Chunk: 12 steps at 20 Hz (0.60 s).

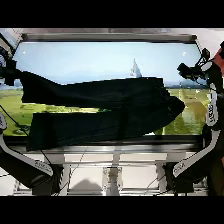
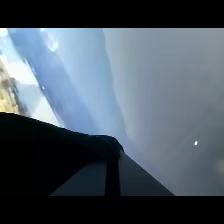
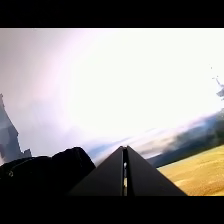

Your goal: Fold the clothes and pants, and hang the long-sleeved shirts on hangers.

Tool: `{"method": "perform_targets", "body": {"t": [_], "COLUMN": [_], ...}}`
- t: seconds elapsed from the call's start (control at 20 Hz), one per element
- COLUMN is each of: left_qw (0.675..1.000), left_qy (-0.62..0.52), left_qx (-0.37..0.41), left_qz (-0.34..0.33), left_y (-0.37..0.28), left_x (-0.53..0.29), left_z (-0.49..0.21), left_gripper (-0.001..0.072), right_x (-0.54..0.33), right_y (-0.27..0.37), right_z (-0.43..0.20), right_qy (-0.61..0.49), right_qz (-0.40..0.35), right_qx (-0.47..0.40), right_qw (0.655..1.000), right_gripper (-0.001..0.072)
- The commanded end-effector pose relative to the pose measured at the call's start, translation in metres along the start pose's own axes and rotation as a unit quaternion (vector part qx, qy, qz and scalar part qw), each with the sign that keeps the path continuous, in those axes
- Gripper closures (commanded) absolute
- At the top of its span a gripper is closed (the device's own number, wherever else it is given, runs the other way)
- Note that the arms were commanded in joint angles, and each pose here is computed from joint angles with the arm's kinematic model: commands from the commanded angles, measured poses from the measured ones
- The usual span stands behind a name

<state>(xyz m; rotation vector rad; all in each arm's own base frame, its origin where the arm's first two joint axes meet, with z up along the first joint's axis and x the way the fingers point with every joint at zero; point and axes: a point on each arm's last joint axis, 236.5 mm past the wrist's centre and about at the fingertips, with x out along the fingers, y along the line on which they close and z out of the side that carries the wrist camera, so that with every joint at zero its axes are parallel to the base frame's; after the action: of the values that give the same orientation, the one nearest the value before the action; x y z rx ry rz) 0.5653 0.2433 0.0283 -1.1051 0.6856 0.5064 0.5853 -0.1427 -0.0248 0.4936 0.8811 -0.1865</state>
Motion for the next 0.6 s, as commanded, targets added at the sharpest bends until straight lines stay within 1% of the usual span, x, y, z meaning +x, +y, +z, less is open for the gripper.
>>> {"method": "perform_targets", "body": {"t": [0.0, 0.05, 0.1, 0.2, 0.25, 0.4, 0.45, 0.55], "left_qw": [1.0, 1.0, 0.999, 0.996, 0.993, 0.982, 0.974, 0.95], "left_qy": [0.01, 0.022, 0.034, 0.062, 0.079, 0.116, 0.127, 0.137], "left_qx": [-0.005, 0.007, 0.016, 0.048, 0.073, 0.119, 0.14, 0.182], "left_qz": [0.007, 0.012, 0.022, 0.04, 0.049, 0.094, 0.125, 0.215], "left_y": [0.016, 0.024, 0.033, 0.051, 0.061, 0.093, 0.109, 0.146], "left_x": [0.004, -0.003, -0.011, -0.035, -0.05, -0.097, -0.114, -0.144], "left_z": [0.004, 0.005, 0.005, 0.006, 0.005, 0.004, 0.004, 0.009], "left_gripper": [0.0444, 0.0132, 0.0018, 0.0018, 0.0018, 0.002, 0.0023, 0.0028], "right_x": [0.005, 0.004, 0.003, -0.003, -0.009, -0.037, -0.05, -0.073], "right_y": [-0.002, -0.002, -0.004, -0.004, -0.003, 0.007, 0.011, 0.015], "right_z": [-0.012, -0.019, -0.029, -0.049, -0.058, -0.081, -0.089, -0.107], "right_qy": [0.023, 0.038, 0.059, 0.104, 0.126, 0.198, 0.223, 0.269], "right_qz": [0.0, 0.0, 0.0, 0.003, 0.006, 0.025, 0.031, 0.04], "right_qx": [-0.01, -0.018, -0.024, -0.028, -0.039, -0.083, -0.095, -0.107], "right_qw": [1.0, 0.999, 0.998, 0.994, 0.991, 0.976, 0.97, 0.956], "right_gripper": [0.0647, 0.0578, 0.054, 0.0462, 0.0449, 0.0448, 0.0449, 0.0448]}}
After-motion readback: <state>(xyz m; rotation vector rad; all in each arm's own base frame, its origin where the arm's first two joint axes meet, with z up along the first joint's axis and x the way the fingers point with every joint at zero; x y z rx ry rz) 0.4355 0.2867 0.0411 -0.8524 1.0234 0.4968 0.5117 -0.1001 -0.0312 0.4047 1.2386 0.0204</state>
